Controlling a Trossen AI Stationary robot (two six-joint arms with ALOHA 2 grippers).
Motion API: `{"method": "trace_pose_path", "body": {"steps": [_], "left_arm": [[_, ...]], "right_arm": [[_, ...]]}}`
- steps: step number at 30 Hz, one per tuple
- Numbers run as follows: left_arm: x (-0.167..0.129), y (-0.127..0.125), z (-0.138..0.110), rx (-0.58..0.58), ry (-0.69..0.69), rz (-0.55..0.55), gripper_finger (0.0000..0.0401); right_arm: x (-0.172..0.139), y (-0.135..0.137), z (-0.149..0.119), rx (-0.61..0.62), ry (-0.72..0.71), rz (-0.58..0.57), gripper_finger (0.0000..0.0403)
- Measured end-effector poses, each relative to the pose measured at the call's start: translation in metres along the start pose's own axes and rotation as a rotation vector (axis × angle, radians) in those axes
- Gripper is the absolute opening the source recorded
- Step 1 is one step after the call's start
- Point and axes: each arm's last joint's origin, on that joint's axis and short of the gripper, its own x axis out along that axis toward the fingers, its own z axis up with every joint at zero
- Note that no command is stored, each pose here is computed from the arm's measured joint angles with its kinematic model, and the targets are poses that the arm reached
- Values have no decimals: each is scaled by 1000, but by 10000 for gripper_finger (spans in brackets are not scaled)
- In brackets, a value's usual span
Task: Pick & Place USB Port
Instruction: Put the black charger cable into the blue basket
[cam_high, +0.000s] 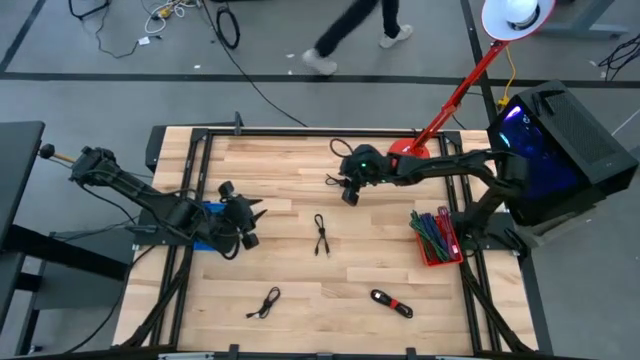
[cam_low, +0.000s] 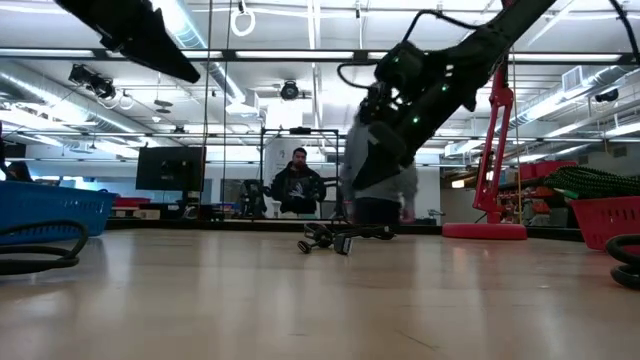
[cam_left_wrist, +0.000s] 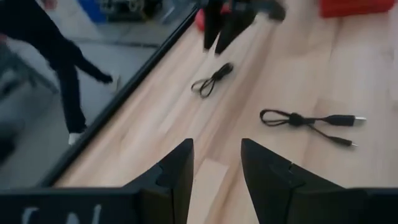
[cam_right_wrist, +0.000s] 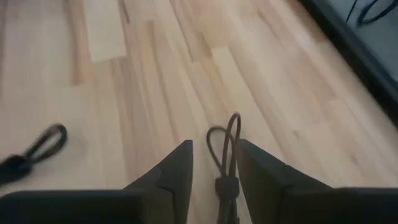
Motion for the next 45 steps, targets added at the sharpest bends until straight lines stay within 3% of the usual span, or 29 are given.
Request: {"method": "trace_pose_path", "body": {"steps": [4,13,25,29,34,40,45], "left_arm": [[0,-1,3,56,-18,-10,138],[0,-2,2,53,-5,-40,138],[0,-3,5,29,-21,-50,138],[0,-4,6,20,-28,-52,138],[0,-5,10,-11,-68,-37,138],[4,-2,18,-91,-115,0,138],[10,2,31,-151,-174,-18,138]], "right_arm": [[12,-4,-4,1,50,-5,154],[21,-15,-19,37,163,-93,204],[44,-13,-40,41,266,-80,210],[49,-12,-46,38,298,-83,171],[49,-11,-47,42,303,-14,31],[45,-10,-43,76,284,9,19],[19,-2,-22,70,205,40,19]]}}
